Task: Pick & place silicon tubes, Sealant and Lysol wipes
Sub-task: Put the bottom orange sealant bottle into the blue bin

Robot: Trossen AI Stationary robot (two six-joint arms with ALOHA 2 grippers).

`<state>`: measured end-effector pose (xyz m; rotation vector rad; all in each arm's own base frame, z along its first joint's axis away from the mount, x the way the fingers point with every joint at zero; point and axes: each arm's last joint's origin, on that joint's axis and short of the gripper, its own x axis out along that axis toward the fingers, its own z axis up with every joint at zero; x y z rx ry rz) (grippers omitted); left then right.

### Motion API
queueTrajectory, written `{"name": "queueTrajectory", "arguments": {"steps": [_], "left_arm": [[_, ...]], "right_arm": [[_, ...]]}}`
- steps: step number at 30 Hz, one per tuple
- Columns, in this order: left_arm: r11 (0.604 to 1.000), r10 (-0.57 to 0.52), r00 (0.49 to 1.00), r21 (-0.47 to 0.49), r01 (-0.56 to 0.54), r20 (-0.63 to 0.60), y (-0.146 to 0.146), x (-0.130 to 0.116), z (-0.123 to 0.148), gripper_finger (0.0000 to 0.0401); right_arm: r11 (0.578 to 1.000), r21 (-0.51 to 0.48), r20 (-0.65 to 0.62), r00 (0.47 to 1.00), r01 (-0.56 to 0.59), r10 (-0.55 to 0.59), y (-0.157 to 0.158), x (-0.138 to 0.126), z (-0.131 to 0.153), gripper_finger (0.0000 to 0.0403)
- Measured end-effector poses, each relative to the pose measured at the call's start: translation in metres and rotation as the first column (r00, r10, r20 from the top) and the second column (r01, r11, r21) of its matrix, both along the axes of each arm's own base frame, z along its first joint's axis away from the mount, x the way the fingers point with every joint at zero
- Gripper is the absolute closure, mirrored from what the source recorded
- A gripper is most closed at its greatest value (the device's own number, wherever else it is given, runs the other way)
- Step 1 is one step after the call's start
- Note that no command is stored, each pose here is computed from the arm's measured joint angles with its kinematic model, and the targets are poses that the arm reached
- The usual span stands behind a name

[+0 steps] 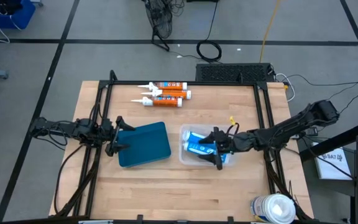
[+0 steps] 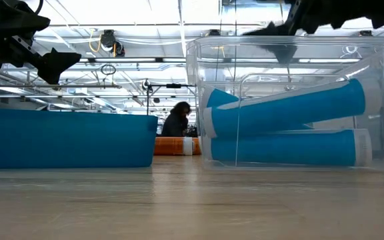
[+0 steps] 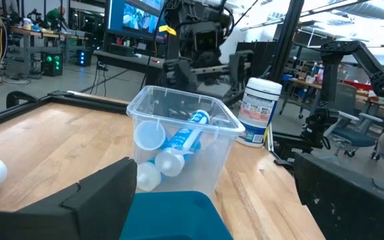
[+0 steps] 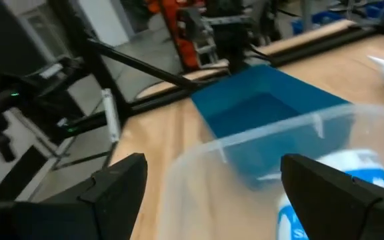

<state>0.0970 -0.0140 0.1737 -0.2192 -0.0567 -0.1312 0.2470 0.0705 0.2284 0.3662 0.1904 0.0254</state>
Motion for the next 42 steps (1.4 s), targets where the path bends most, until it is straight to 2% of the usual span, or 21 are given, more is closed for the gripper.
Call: {"name": "queueTrajectory", "arguments": {"steps": [9,14,19,28,35,39,42], "left_arm": [[1.000,0.000,1.000,0.000,0.000,0.000,0.000,0.000,0.000,0.0006],[1.000,0.000,1.000,0.000,0.000,0.000,0.000,0.000,0.000,0.0006],[1.000,0.000,1.000,0.000,0.000,0.000,0.000,0.000,0.000,0.0006],[1.000,0.000,1.000,0.000,0.000,0.000,0.000,0.000,0.000,0.0006],[1.000,0.000,1.000,0.000,0.000,0.000,0.000,0.000,0.000,0.0006],[1.000,0.000,1.000,0.000,0.000,0.000,0.000,0.000,0.000,0.0006],[1.000,0.000,1.000,0.000,0.000,0.000,0.000,0.000,0.000,0.0006]], "right_arm": [[0.999,0.005,0.072,0.997,-0.041,0.040,-0.001,-0.025,0.029,0.0078],[0.998,-0.035,0.090,0.994,-0.059,0.062,-0.001,-0.038,0.038,0.0078],[0.997,-0.049,0.088,0.994,-0.061,0.065,-0.002,-0.040,0.039,0.0078],[0.985,-0.156,0.055,0.995,-0.074,0.083,-0.002,-0.040,0.036,0.0078],[0.984,-0.160,0.046,0.995,-0.075,0.083,-0.002,-0.040,0.035,0.0078],[0.983,-0.165,0.037,0.996,-0.077,0.084,-0.006,-0.049,0.039,0.0078],[0.971,-0.225,0.021,0.995,-0.087,0.094,-0.009,-0.059,0.034,0.0078]]}}
